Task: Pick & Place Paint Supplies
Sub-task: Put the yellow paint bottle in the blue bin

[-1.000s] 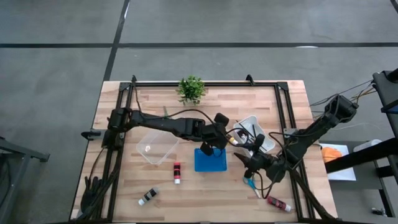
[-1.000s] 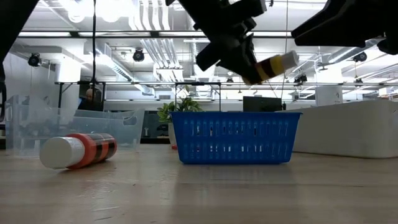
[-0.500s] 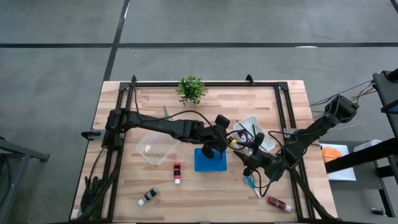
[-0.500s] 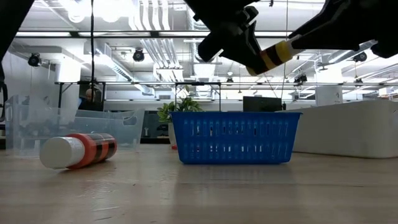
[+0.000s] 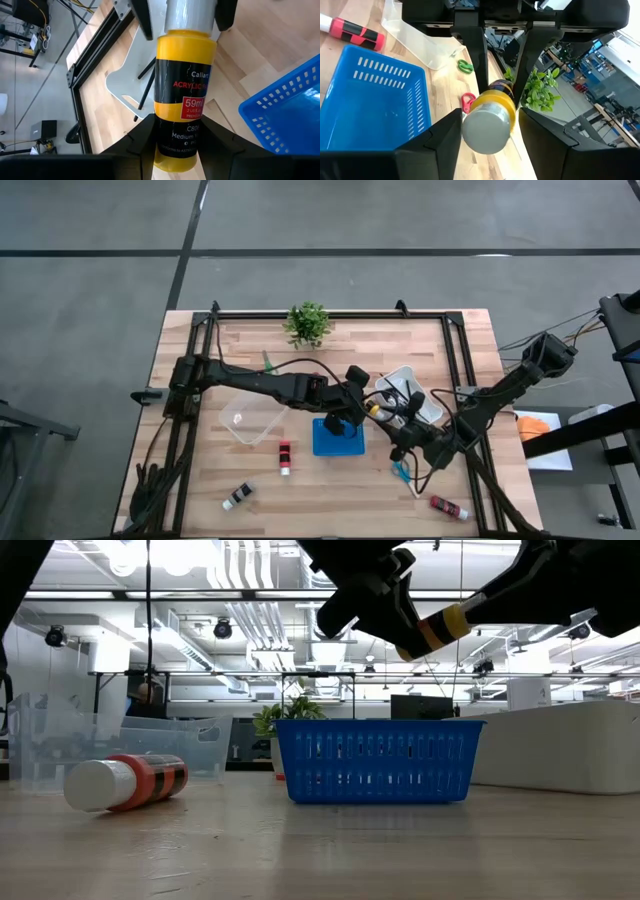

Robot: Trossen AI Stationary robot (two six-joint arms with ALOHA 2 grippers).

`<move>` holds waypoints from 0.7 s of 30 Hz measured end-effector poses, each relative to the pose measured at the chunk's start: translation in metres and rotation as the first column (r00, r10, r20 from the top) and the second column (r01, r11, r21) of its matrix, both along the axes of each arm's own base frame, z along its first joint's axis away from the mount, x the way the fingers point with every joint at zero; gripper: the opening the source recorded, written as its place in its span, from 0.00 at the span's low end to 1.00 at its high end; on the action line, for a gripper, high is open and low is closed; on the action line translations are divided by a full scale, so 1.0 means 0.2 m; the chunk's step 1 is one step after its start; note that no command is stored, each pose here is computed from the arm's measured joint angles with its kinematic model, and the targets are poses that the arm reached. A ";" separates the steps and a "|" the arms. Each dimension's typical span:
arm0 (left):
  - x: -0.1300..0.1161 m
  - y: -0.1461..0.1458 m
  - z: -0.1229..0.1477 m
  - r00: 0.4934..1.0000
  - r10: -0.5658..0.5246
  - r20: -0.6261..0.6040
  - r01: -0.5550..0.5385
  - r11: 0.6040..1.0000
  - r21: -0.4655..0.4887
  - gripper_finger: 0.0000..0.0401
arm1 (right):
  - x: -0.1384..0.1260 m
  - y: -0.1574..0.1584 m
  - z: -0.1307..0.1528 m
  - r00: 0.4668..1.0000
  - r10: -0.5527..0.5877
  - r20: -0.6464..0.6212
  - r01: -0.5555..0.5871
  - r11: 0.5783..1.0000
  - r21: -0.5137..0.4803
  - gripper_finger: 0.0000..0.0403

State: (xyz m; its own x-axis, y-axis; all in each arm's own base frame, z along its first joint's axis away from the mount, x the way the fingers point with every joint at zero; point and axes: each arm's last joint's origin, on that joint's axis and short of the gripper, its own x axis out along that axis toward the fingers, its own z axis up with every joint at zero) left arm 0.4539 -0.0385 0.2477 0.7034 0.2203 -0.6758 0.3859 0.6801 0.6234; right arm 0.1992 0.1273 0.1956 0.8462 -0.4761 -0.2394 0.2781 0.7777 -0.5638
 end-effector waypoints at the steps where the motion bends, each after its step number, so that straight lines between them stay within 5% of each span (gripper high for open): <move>1: 0.00 0.00 0.00 1.000 0.000 0.000 0.000 1.000 0.000 0.32 | 0.00 0.00 0.00 1.000 0.000 0.000 0.000 1.000 0.001 0.47; 7: 0.00 0.00 0.00 1.000 0.007 -0.005 -0.007 1.000 -0.006 0.32 | 0.00 0.00 0.00 1.000 0.016 -0.008 -0.016 1.000 0.007 0.28; 16: -0.01 0.01 0.00 0.999 0.049 -0.002 -0.049 0.999 0.003 0.33 | 0.00 0.00 0.00 1.000 0.018 -0.010 -0.018 1.000 0.006 0.28; 21: -0.06 0.03 0.00 0.981 0.184 -0.064 -0.173 0.973 0.154 0.46 | 0.00 0.00 0.00 1.000 0.018 -0.010 -0.018 1.000 0.010 0.28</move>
State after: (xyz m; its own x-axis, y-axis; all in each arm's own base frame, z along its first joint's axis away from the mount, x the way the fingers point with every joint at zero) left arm 0.4412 -0.0332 0.2485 0.5904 0.4384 -0.6777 0.3178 0.6455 0.6945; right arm 0.1993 0.1271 0.1949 0.8522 -0.4584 -0.2523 0.2583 0.7879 -0.5590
